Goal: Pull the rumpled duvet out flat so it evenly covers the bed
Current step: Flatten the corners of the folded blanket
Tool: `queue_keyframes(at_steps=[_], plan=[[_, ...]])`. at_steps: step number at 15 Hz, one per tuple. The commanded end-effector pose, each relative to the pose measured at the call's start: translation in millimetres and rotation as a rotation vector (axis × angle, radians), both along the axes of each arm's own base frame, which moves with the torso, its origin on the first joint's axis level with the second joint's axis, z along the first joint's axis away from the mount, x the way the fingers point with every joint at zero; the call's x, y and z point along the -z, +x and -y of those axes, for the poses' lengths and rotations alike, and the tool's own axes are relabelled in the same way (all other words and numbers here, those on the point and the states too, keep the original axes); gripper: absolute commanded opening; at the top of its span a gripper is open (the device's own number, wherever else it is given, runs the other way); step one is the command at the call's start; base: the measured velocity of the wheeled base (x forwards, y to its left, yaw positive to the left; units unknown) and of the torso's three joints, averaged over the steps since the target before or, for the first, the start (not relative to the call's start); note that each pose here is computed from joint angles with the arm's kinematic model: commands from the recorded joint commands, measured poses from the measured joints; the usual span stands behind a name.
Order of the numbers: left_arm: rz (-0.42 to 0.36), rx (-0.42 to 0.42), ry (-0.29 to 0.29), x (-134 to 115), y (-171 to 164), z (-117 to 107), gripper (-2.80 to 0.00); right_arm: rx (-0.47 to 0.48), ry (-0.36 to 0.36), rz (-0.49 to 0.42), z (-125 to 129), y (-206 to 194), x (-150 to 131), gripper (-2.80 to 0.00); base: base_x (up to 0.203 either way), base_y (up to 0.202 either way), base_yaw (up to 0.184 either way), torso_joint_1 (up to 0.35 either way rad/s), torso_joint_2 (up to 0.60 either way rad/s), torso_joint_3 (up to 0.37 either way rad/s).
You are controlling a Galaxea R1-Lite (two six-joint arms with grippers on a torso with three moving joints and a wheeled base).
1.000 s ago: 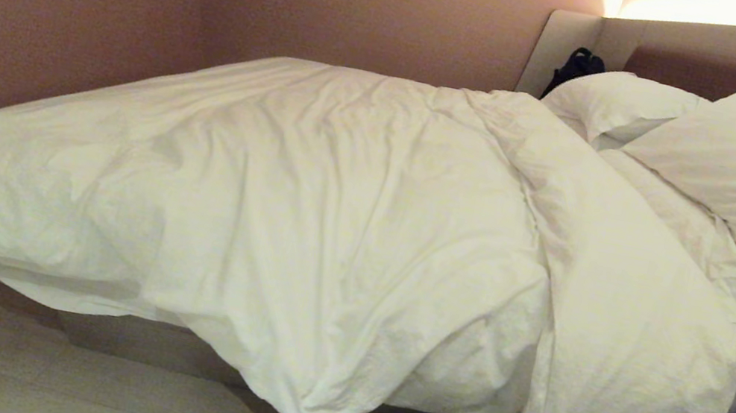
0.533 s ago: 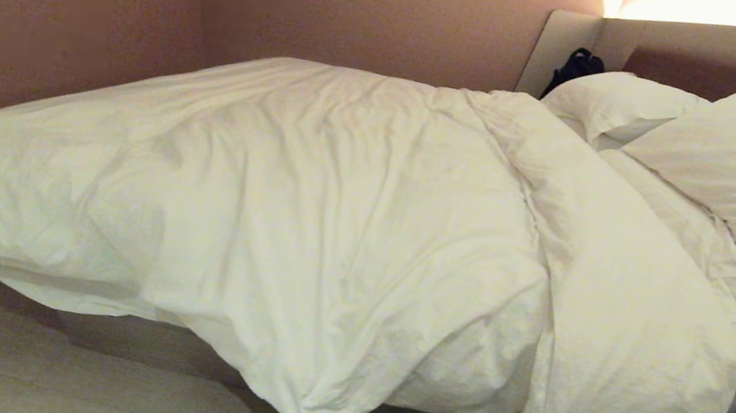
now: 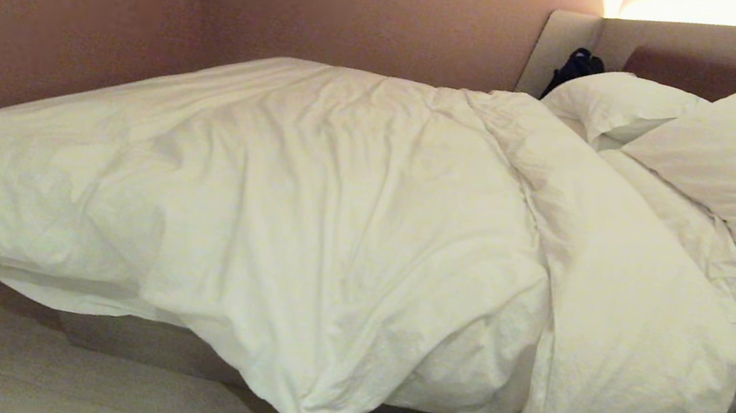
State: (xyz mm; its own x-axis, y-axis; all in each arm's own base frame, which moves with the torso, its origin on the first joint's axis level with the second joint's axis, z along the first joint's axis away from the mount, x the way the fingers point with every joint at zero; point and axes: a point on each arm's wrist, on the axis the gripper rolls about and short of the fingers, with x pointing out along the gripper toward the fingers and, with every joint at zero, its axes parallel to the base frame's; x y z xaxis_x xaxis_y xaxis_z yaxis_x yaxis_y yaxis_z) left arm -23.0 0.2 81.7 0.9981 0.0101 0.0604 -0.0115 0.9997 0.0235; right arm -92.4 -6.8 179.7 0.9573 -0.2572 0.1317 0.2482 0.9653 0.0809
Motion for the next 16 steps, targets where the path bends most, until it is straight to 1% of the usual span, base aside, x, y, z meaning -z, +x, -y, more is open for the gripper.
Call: queue_keyframes(at_steps=[1,2,3,4,5,9,12,16], plan=[[0.001,-0.001,0.0,-0.1,0.0,0.0,-2.8,-0.042,-0.022,0.0,-1.0,1.5,8.8,-2.8,0.0,0.0,0.0,0.0,0.0,0.0],[0.001,-0.001,0.0,-0.1,0.0,0.0,-2.8,-0.052,-0.024,-0.016,-1.2,6.3,13.6,-2.8,0.0,0.0,0.0,0.0,0.0,0.0],[0.001,-0.001,0.0,-0.1,0.0,0.0,-2.8,-0.087,-0.033,-0.028,-2.1,12.4,19.1,-2.8,0.0,0.0,0.0,0.0,0.0,0.0],[0.001,0.0,0.0,-0.1,0.0,0.0,-2.8,-0.149,-0.045,-0.025,-3.6,15.8,21.4,-2.8,0.0,0.0,0.0,0.0,0.0,0.0],[0.001,-0.001,0.0,-0.1,0.0,0.0,-2.8,-0.177,-0.048,-0.036,-4.3,18.2,24.5,-2.8,0.0,0.0,0.0,0.0,0.0,0.0],[0.001,-0.001,0.0,-0.1,0.0,0.0,-2.8,-0.184,-0.048,-0.053,-4.5,21.5,29.0,-2.8,0.0,0.0,0.0,0.0,0.0,0.0],[0.001,-0.001,0.0,-0.1,0.0,0.0,-2.8,-0.18,-0.046,-0.1,-4.4,29.1,40.6,-2.8,0.0,0.0,0.0,0.0,0.0,0.0],[0.001,-0.001,0.0,-0.1,0.0,0.0,-2.8,-0.183,-0.043,-0.126,-4.5,32.9,47.1,-2.8,0.0,0.0,0.0,0.0,0.0,0.0]])
